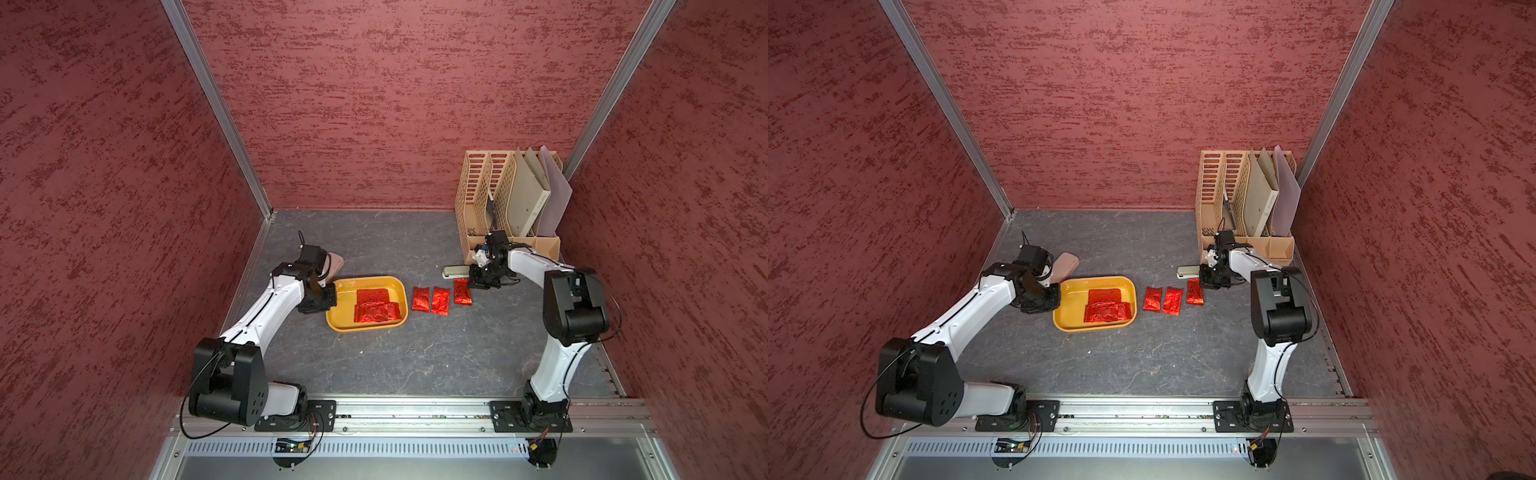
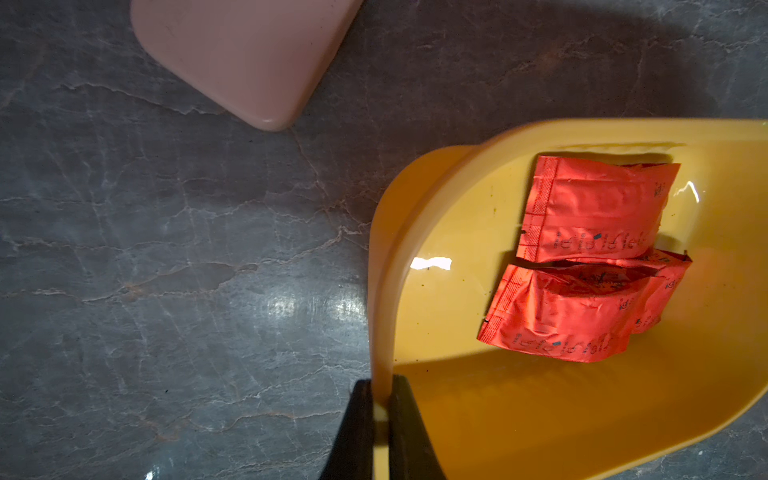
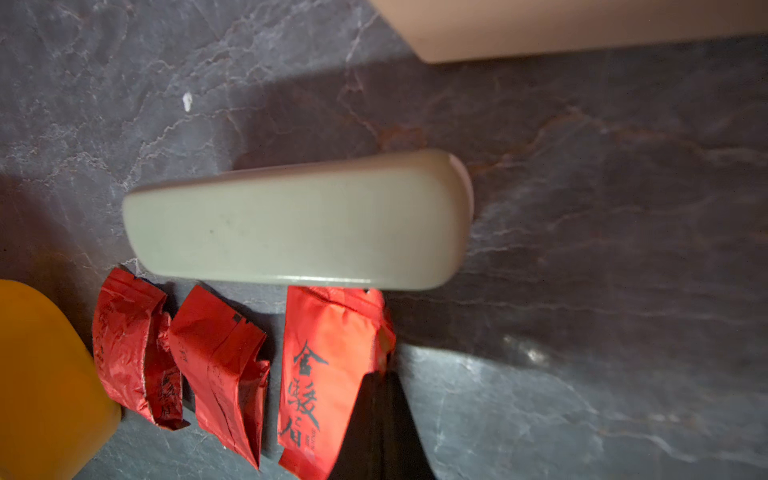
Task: Take the tea bags out of the storage box
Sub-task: Adjust the distractor at the center of the board.
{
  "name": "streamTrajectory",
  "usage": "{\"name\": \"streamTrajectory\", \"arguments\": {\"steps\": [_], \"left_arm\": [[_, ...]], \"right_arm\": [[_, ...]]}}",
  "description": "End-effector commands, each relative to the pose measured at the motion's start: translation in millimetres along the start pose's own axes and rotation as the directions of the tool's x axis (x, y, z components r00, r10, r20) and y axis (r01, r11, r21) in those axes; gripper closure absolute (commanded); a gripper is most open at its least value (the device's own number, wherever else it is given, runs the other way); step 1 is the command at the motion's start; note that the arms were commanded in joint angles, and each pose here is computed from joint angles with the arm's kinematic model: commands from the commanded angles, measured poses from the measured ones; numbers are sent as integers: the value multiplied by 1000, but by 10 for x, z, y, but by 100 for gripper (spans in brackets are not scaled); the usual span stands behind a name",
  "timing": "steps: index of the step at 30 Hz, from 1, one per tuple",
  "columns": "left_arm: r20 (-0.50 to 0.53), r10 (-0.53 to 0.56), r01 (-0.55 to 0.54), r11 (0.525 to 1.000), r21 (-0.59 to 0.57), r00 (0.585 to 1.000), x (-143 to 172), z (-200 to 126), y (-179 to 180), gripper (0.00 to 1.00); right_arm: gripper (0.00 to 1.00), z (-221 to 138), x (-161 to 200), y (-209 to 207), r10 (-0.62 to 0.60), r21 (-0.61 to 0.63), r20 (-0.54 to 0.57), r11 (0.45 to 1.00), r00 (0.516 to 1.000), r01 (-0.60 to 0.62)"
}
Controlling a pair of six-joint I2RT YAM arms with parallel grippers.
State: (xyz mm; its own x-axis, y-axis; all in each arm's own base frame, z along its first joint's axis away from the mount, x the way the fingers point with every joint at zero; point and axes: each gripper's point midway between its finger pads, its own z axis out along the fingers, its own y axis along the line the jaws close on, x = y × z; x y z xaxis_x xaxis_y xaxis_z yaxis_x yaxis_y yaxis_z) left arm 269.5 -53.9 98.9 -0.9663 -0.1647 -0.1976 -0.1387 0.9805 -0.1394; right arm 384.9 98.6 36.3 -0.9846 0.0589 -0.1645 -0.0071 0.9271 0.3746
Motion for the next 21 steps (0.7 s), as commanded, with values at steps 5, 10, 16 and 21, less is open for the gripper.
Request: {"name": "streamTrajectory", "arguments": {"steps": [5, 10, 16, 21], "left_arm": [[22, 16, -16, 1000, 21, 1000, -39, -6, -44, 100], [24, 14, -15, 1000, 18, 1000, -34, -7, -38, 100], [25, 13, -13, 1000, 18, 1000, -40, -12, -32, 100], [25, 12, -12, 1000, 18, 1000, -38, -12, -32, 100]], "right_arm": [[100, -90, 169, -28, -18, 37, -52, 999, 998, 20], [100, -57, 244, -77, -6, 61, -71, 998, 997, 11], [100, -48, 306, -20, -16, 48, -84, 999, 996, 20], [100, -39, 351, 19, -17, 37, -95, 999, 995, 21]]}}
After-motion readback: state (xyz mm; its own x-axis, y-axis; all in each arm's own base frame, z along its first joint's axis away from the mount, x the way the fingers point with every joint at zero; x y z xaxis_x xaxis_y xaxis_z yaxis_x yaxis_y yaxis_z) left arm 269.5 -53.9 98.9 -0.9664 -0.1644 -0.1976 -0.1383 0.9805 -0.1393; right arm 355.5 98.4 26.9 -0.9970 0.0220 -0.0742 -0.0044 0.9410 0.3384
